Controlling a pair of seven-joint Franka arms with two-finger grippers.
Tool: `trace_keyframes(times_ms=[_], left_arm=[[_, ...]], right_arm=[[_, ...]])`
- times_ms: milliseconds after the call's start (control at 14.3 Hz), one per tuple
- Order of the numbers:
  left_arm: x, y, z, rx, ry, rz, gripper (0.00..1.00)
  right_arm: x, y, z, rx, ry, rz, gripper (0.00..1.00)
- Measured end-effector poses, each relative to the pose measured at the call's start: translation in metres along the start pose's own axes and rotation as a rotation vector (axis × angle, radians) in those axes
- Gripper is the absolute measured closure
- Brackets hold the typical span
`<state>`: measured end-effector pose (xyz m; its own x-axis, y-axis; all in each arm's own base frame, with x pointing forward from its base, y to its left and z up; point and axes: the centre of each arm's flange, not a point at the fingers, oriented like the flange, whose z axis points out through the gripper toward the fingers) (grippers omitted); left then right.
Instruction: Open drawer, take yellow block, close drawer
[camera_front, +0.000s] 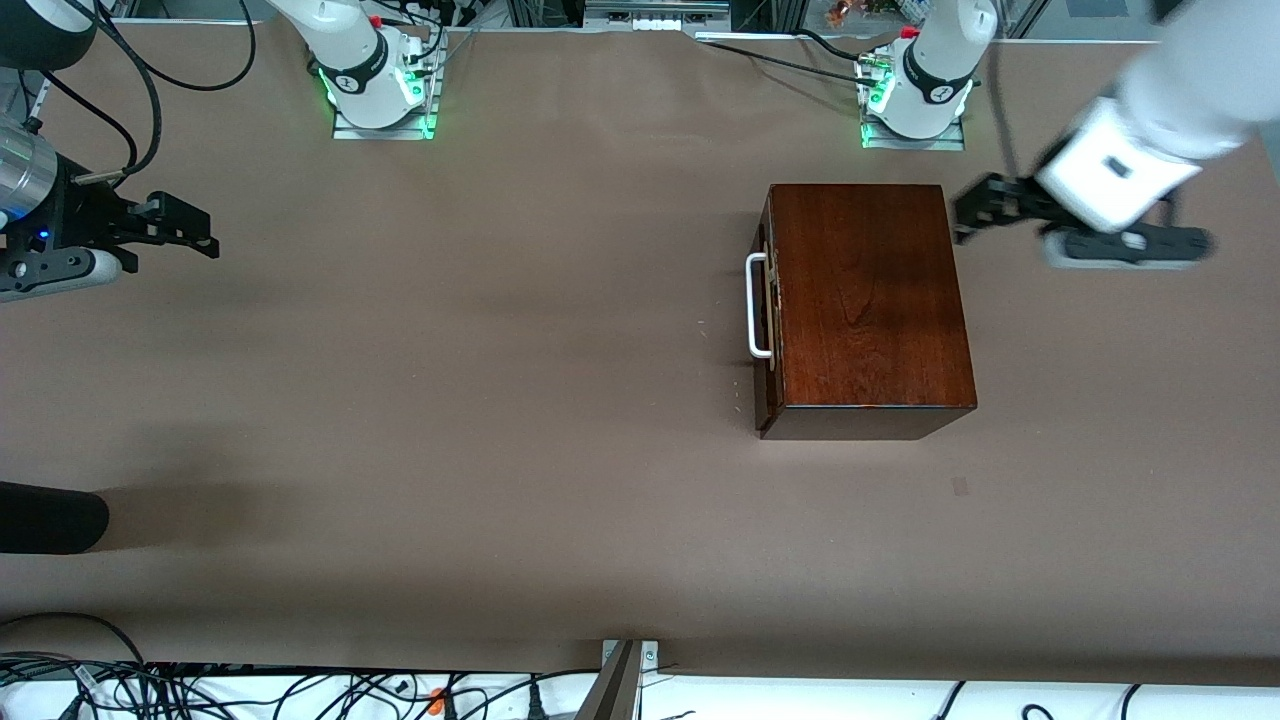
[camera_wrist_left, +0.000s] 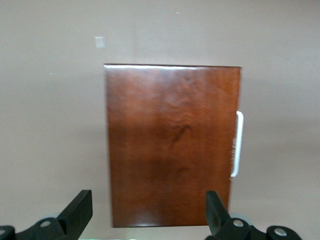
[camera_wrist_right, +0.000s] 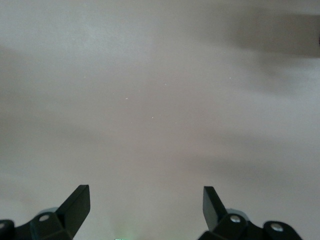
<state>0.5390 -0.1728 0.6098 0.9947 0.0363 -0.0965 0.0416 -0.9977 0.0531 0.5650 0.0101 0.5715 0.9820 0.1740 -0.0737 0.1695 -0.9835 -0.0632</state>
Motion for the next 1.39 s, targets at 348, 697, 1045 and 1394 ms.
trace_keyframes(times_ms=[348,697,1045,1394], left_arm=[[-0.060,0.145,0.035,0.075,0.005,-0.020,0.00],[-0.103,0.253,0.114,0.221,0.026,-0.001,0.00],[-0.076,0.269,0.178,0.262,0.036,0.001,0.00],[-0.056,0.269,0.235,0.306,0.032,0.026,0.00]], right_arm=[[0.000,0.001,0.000,0.000,0.000,0.001,0.00],[0.000,0.001,0.000,0.000,0.000,0.001,0.00],[0.000,0.001,0.000,0.000,-0.002,0.001,0.00],[-0.001,0.001,0.001,0.001,-0.006,0.001,0.00]])
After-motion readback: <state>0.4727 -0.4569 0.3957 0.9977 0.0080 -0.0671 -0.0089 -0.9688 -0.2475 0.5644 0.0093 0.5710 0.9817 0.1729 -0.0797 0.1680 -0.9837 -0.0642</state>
